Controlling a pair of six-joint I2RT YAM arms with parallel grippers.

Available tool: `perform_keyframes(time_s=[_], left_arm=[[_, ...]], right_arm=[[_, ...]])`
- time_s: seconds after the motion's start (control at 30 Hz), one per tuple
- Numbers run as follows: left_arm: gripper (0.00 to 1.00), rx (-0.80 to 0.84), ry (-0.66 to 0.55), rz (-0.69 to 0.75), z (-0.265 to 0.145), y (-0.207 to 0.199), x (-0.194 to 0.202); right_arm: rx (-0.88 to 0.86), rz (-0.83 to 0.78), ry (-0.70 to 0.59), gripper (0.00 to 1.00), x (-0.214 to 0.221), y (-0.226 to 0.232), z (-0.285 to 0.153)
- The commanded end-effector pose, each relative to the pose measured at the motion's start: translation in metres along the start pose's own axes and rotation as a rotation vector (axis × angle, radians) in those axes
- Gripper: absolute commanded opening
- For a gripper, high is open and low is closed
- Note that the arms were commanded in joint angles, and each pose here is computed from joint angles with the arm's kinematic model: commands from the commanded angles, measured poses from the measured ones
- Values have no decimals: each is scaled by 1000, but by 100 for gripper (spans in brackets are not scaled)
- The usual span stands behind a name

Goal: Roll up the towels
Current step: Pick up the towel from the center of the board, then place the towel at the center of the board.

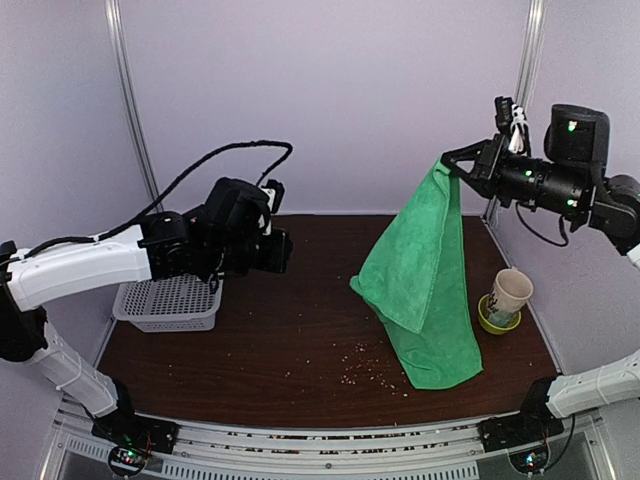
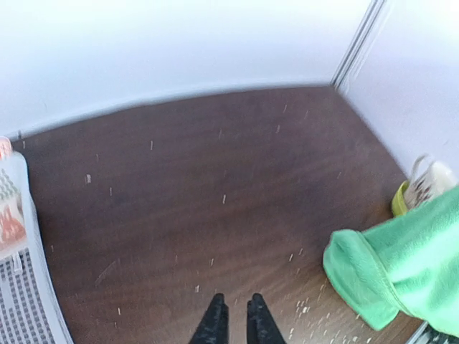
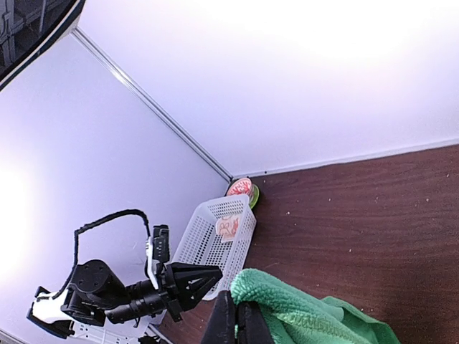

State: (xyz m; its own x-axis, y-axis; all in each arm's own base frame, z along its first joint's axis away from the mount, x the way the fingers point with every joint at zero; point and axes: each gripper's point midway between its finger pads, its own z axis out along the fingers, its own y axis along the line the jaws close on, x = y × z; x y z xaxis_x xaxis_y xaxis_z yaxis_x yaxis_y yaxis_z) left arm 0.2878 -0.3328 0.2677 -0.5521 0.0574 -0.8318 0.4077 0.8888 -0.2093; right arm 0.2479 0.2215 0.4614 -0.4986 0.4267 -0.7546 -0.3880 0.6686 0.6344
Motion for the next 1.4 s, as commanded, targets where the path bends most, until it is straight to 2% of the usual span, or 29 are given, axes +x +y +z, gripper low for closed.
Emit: perform_keyframes(time_s=[0.0,0.03,0.1,0.13,0.17,0.23,0.33,0.53,0.67,0.77,0.83,0.97,1.1,1.23,1.27,1.37], left_arm=[[17,70,-240,44,-27,-6,-51],[23,133,-273,66,-31,-16,-55],[65,232,-298,67,-37,-30,-55],[81,276,-292,56,-38,-37,-53],[86,336,-282,60,-38,-47,-49],[86,451,-260,74,-37,-68,-42],[83,543,-225,93,-29,-86,-28],[84,613,-269,225,-31,-100,-6],[85,583,-370,352,-55,-123,-16],[86,474,-478,499,-67,-144,-20],[85,390,-476,537,-60,-145,-18],[84,312,-462,466,-65,-117,-14],[83,257,-460,370,-82,-70,7],[83,218,-444,279,-95,-34,23],[83,210,-430,269,-93,-29,29],[83,176,-408,238,-93,-16,36]], right_arm=[[103,-133,34,0,-2,-14,-15],[99,-136,24,0,-6,-12,-16],[88,-132,10,0,-9,-9,-18],[80,-130,11,0,-8,-8,-17],[74,-129,10,0,-8,-8,-16],[74,-120,11,0,-4,-10,-14],[56,-113,16,0,-1,-8,-12],[15,-111,7,0,-8,2,-22],[34,-55,2,0,0,-9,-18],[58,42,29,0,28,-29,3],[62,133,39,0,47,-41,19],[81,224,88,0,82,-58,56],[99,223,141,0,112,-57,95],[92,171,313,0,169,-39,144],[77,154,369,3,184,-32,155],[52,77,498,31,214,-12,171]])
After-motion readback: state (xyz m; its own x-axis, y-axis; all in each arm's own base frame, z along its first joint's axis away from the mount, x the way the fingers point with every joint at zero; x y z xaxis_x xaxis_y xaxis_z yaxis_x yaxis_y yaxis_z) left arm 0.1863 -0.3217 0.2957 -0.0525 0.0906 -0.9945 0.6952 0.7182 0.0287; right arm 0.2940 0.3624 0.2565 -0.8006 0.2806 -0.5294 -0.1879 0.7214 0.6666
